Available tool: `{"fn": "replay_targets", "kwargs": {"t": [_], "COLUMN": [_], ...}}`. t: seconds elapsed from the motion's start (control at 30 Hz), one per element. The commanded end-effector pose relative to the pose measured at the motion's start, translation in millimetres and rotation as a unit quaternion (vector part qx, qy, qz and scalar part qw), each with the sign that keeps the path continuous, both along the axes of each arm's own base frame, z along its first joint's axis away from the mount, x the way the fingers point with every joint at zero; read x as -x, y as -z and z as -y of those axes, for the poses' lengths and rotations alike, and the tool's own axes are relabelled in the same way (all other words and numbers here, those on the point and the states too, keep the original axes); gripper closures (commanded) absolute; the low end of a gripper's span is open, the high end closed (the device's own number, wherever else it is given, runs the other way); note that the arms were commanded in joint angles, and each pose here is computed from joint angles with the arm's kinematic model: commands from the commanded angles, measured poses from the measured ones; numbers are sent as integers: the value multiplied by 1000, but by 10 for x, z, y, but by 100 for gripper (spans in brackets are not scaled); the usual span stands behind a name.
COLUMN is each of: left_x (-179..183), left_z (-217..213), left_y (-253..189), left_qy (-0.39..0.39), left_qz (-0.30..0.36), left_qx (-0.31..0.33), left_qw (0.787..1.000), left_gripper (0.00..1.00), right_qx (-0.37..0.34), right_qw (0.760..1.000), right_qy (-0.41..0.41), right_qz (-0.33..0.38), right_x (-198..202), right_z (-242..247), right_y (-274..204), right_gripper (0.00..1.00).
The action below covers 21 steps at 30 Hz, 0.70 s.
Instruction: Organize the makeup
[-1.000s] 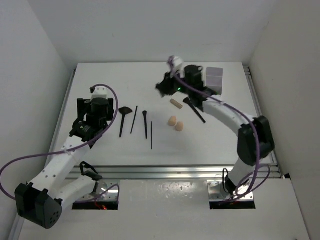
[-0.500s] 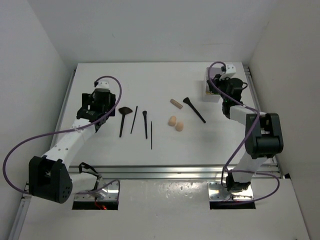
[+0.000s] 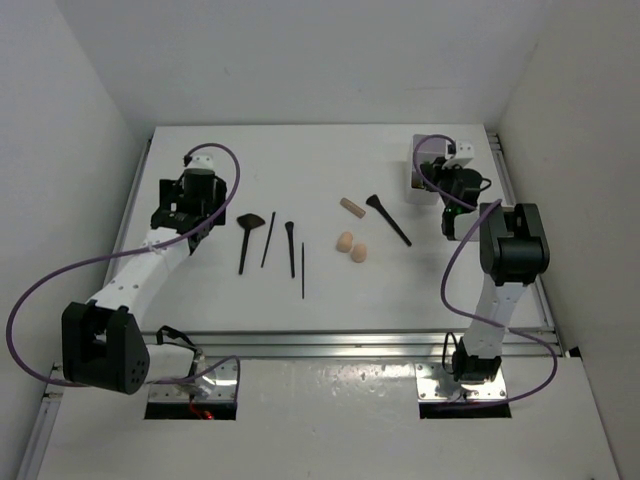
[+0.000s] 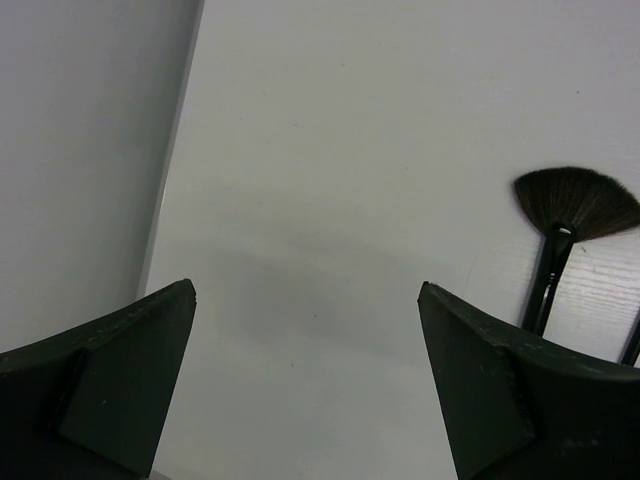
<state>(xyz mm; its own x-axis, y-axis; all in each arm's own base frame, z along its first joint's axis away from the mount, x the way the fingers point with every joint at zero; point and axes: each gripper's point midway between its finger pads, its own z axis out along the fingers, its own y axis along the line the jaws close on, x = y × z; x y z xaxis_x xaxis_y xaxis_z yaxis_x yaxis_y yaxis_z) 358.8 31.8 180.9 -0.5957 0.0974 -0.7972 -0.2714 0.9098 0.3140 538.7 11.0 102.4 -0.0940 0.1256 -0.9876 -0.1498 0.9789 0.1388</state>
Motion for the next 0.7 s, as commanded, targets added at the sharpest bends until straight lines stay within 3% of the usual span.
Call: {"fn": "replay_targets", "kwargs": {"t": [0.0, 0.47, 0.53, 0.67], "left_x": [-63, -95, -95, -68], "left_z": [-29, -46, -46, -22], "left_y": [-89, -75, -75, 15], "left_qy": [-7, -4, -4, 3], "left_qz": [12, 10, 10, -1], "left_qx": [4, 12, 12, 16], "left_qw": [1000, 1000, 1000, 1000], "left_gripper": [0, 0, 0, 0], "right_qx": [3, -1, -1, -1], "right_qw": [994, 994, 995, 994], "right_qy": [-12, -24, -21, -20], "right_qz": [108, 103, 99, 106], "right_x": [-142, 147, 194, 245], "right_z": [-57, -121, -113, -119], "right_y": [-481, -147, -137, -238], "right_gripper": [100, 99, 82, 63]}}
